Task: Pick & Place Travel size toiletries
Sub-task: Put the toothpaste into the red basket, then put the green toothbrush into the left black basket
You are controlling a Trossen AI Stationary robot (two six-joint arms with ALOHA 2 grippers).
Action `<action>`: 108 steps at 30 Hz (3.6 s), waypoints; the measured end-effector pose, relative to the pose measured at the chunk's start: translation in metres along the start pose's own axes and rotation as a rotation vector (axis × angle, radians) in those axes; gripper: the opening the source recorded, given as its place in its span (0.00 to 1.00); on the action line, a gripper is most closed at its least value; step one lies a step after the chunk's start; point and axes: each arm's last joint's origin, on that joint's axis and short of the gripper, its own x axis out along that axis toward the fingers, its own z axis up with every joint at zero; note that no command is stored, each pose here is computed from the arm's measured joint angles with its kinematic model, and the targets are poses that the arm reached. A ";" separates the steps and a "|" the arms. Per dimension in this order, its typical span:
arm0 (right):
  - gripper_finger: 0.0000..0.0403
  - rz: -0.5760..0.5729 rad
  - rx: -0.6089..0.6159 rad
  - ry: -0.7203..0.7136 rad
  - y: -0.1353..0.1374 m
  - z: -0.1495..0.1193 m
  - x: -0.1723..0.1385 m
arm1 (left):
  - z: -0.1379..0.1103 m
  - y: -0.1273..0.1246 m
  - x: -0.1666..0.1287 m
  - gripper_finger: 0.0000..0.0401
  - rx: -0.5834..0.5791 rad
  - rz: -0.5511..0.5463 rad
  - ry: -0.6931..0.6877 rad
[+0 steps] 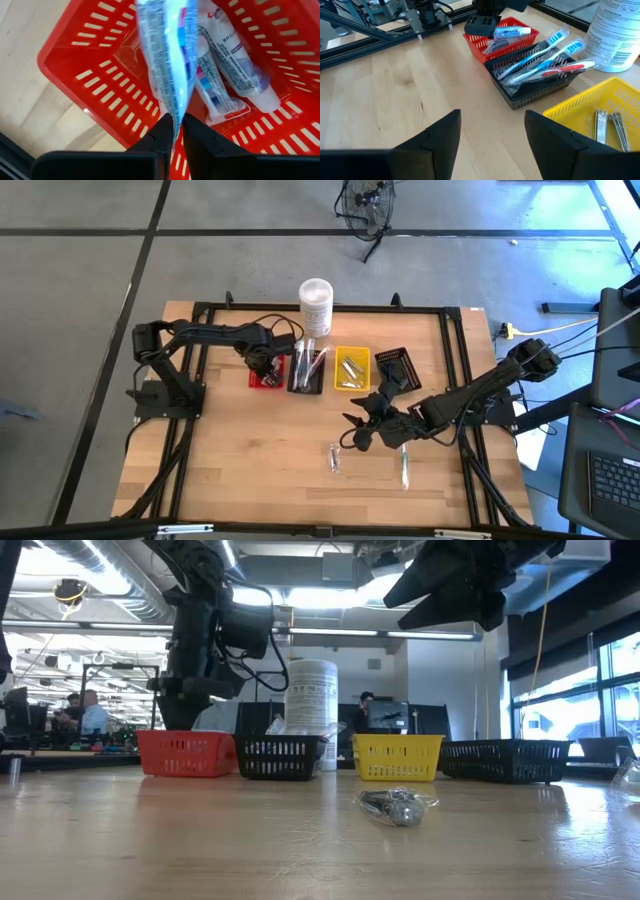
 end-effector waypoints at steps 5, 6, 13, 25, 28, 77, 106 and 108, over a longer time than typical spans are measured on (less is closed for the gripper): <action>0.57 0.000 0.000 0.000 0.000 0.000 0.000 | 0.000 0.000 0.000 0.14 0.002 0.004 0.000; 0.57 0.000 0.000 0.000 0.000 0.000 0.000 | 0.000 0.000 0.000 0.15 0.002 0.005 0.000; 0.58 0.073 0.008 0.059 0.002 -0.002 0.000 | -0.005 -0.002 -0.001 0.22 0.059 0.033 0.013; 0.50 0.120 0.173 0.304 0.002 -0.021 -0.009 | -0.038 -0.011 -0.037 0.23 0.115 0.109 -0.060; 0.47 0.094 0.208 0.405 0.000 -0.030 -0.014 | -0.049 -0.018 -0.052 0.23 0.133 0.086 -0.161; 0.21 -0.413 0.479 0.923 -0.010 -0.115 -0.024 | -0.145 -0.140 -0.090 0.23 0.396 -0.322 -0.743; 0.09 -0.169 0.190 0.282 0.023 -0.014 0.014 | -0.141 -0.142 -0.085 0.23 0.218 -0.281 -0.807; 0.09 -0.155 0.158 0.232 0.024 0.001 0.020 | -0.140 -0.143 -0.084 0.23 0.217 -0.279 -0.806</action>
